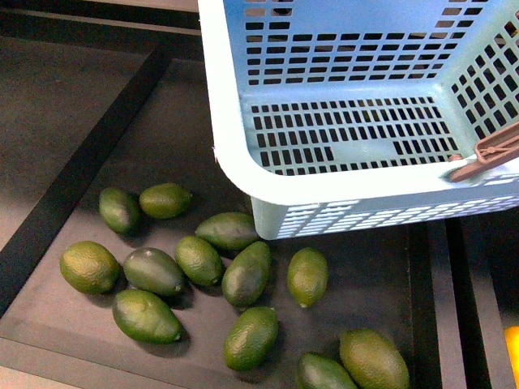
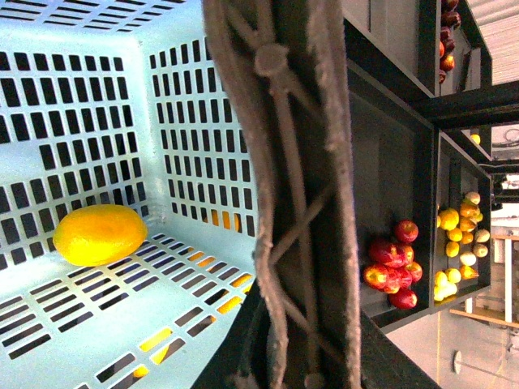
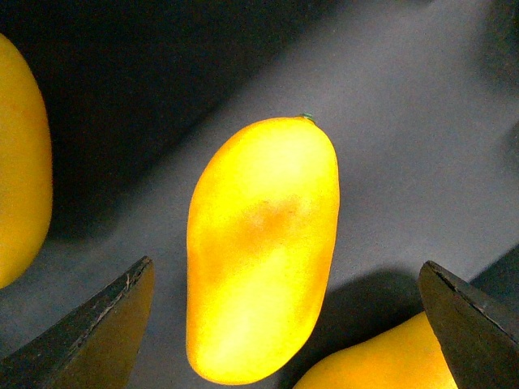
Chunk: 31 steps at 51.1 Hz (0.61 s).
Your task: Pick lemon and mango into basket
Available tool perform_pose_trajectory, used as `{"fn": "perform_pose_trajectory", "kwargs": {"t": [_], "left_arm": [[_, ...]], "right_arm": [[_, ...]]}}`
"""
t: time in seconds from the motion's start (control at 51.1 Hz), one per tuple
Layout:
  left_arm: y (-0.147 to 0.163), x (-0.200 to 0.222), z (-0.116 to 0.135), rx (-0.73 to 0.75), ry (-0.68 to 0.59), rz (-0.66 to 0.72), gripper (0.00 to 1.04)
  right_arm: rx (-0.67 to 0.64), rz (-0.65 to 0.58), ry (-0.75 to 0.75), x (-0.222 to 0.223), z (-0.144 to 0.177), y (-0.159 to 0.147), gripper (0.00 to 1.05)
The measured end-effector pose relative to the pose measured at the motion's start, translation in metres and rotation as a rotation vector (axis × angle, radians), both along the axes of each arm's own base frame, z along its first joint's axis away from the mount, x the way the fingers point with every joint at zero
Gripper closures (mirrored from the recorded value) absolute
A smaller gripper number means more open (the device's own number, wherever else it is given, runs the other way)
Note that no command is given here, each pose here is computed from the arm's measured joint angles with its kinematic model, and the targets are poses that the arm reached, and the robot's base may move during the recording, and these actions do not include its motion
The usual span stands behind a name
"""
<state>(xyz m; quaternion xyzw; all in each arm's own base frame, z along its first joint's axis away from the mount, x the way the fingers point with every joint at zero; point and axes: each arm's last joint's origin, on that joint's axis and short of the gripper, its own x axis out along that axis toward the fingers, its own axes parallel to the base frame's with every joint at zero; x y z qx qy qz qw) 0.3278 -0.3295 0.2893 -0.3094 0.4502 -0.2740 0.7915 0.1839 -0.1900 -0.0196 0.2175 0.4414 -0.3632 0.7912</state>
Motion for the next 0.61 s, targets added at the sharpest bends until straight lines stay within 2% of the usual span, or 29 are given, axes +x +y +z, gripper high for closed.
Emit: {"fn": "perform_pose_trajectory", "kwargs": {"t": [0.607], "left_arm": [[0.000, 0.000, 0.000, 0.002, -0.002, 0.002, 0.98]], "right_arm": [[0.031, 0.014, 0.050, 0.038, -0.040, 0.001, 0.09]]}}
